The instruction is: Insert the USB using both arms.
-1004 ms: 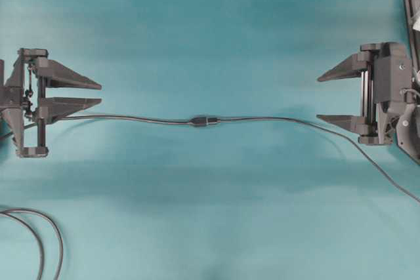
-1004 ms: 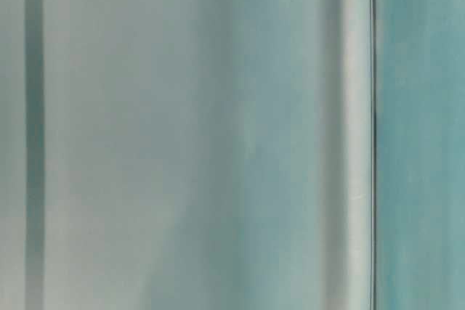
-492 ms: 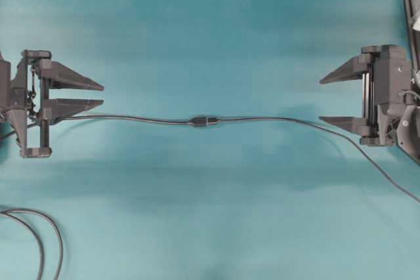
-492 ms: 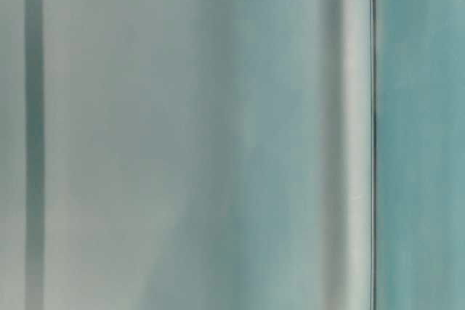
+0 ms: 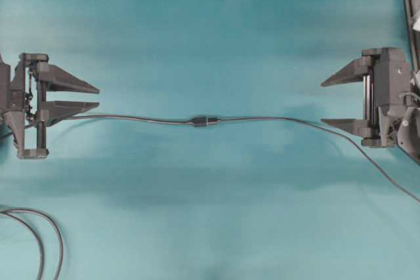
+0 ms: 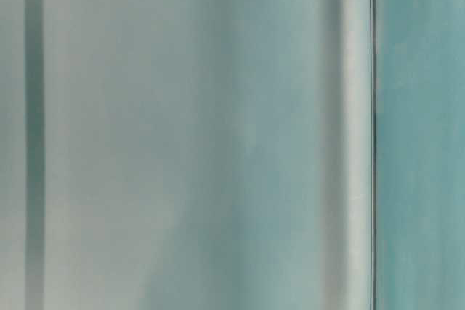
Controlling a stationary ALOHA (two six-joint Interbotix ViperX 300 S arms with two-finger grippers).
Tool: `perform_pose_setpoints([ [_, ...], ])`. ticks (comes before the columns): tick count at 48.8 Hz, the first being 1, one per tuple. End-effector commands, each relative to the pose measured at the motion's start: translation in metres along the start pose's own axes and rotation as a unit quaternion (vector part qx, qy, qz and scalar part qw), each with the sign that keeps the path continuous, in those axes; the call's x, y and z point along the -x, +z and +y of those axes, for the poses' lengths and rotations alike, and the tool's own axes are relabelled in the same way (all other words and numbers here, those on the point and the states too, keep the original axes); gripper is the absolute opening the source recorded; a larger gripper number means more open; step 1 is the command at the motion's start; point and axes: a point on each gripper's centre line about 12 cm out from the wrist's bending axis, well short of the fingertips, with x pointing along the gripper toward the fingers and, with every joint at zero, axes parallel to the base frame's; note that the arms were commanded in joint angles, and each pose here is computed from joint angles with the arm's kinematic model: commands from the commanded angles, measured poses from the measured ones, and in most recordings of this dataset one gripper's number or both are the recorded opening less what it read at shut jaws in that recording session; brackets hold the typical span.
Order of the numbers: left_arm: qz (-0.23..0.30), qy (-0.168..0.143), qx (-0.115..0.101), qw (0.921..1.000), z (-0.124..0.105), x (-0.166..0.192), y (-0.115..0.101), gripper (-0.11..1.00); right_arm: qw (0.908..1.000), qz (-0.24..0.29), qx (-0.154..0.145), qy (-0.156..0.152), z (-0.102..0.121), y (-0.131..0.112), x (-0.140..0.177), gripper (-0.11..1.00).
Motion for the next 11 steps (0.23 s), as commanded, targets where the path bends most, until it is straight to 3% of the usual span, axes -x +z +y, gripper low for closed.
perform_pose_setpoints([
  [1, -0.021, 0.002, 0.007, 0.9997, -0.0003, -0.0008, 0.0096, 0.86, 0.9998, -0.011, -0.006, 0.019, 0.0045, 0.0034, -0.0002, 0.87],
  [6, -0.021, 0.003, 0.006, 0.9997, 0.0, -0.0001, 0.0069, 0.86, 0.9985, -0.018, -0.018, 0.048, 0.0114, 0.0002, 0.0, 0.87],
  [11, -0.018, 0.004, 0.006, 0.9998, 0.0004, 0.0007, 0.003, 0.86, 0.9983, -0.016, -0.017, 0.054, 0.0127, -0.0029, 0.0, 0.87],
])
